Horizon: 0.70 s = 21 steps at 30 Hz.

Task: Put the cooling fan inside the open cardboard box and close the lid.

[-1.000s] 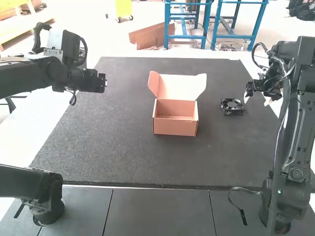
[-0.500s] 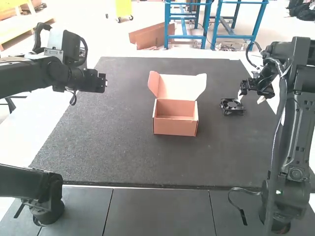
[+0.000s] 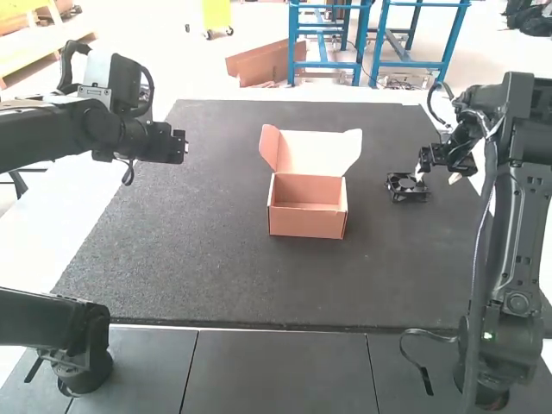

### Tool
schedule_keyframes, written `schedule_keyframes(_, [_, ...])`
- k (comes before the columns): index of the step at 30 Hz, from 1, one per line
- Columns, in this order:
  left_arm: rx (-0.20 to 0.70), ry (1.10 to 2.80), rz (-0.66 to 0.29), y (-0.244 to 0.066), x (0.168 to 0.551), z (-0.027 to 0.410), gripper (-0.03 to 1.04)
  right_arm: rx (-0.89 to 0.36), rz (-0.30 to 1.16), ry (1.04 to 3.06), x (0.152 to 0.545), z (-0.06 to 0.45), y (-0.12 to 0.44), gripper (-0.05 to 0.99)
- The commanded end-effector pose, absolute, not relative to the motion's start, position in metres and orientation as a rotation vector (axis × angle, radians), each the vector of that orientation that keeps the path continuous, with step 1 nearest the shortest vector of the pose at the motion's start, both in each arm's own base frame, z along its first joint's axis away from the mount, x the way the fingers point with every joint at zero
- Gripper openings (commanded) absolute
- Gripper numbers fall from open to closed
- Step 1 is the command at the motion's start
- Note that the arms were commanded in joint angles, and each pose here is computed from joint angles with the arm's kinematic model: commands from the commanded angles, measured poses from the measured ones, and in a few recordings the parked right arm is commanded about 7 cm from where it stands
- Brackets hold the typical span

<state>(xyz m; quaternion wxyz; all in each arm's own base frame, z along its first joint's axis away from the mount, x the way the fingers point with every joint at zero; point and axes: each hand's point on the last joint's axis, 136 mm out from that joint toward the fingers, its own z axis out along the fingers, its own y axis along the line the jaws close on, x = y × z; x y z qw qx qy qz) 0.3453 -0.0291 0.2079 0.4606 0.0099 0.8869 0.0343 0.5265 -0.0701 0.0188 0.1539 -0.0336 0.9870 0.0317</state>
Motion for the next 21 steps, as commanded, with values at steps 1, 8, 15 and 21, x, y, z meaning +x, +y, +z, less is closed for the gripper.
schedule_keyframes(1, [0.031, 2.138, 0.068, -0.032, 0.352, 0.229, 0.97, -0.108, 0.064, 2.799, 0.533, 0.030, -0.075, 0.90])
schedule_keyframes(8, [0.032, 2.139, 0.070, -0.031, 0.352, 0.229, 0.97, -0.110, 0.028, 2.816, 0.531, 0.025, -0.080, 0.90])
schedule_keyframes(15, [0.033, 2.144, 0.065, -0.032, 0.351, 0.228, 0.97, -0.101, 0.003, 2.842, 0.526, 0.017, -0.086, 0.90])
schedule_keyframes(21, [0.035, 2.147, 0.067, -0.032, 0.351, 0.228, 0.97, -0.100, 0.014, 2.885, 0.519, 0.006, -0.085, 0.90])
